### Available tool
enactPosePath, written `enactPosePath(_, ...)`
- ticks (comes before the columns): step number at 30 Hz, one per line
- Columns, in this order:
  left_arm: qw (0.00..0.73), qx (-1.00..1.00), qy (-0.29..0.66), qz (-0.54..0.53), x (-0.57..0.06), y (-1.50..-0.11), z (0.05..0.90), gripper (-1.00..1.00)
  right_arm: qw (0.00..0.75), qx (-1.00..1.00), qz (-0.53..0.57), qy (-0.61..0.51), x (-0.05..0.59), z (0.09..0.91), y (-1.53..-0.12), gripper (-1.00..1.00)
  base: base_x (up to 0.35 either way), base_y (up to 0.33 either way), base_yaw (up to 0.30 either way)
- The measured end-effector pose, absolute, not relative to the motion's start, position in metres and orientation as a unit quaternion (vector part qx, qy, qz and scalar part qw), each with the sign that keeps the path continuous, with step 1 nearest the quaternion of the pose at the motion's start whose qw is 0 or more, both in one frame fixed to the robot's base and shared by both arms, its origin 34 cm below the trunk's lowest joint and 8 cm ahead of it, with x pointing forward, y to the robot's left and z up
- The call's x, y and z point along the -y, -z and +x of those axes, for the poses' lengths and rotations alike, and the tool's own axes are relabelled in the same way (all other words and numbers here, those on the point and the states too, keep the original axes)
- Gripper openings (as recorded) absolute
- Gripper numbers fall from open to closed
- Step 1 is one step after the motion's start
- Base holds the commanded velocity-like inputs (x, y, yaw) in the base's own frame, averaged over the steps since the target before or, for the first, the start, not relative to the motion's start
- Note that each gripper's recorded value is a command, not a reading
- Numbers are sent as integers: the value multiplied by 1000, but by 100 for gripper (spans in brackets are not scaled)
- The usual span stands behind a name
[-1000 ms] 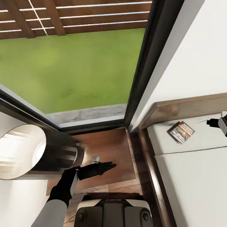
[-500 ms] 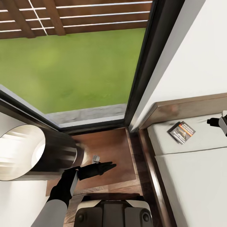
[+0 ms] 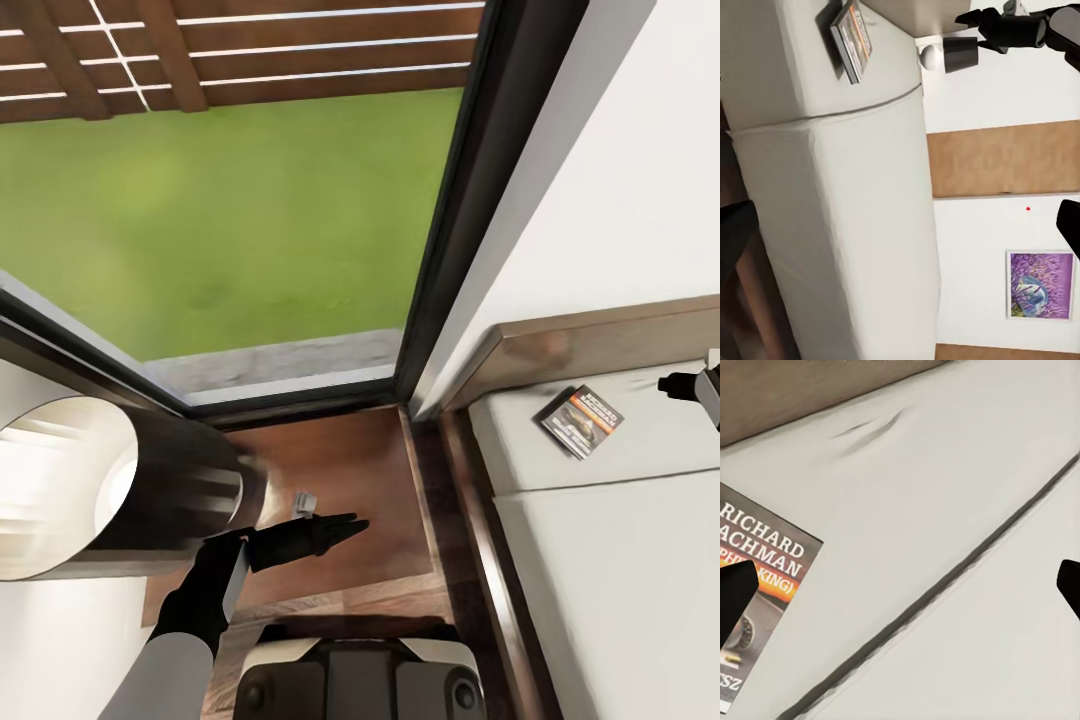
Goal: In the bedroom, move the book from the bed onto either nightstand, and place the two sandals side by side next to the bed.
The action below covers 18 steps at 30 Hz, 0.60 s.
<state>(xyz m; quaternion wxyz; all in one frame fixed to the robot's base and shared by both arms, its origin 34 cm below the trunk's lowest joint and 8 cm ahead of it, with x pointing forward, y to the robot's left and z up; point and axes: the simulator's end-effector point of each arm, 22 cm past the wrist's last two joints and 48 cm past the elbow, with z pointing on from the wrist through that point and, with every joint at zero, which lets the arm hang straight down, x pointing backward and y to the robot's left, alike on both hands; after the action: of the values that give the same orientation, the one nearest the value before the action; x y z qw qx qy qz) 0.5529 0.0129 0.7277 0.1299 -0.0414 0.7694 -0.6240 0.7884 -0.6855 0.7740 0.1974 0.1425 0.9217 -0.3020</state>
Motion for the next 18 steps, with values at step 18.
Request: enactPosePath(18,130,-769,624,-41,-13,-712,559,100,198,-922,141,303,686,795,-759,100,0,0,0)
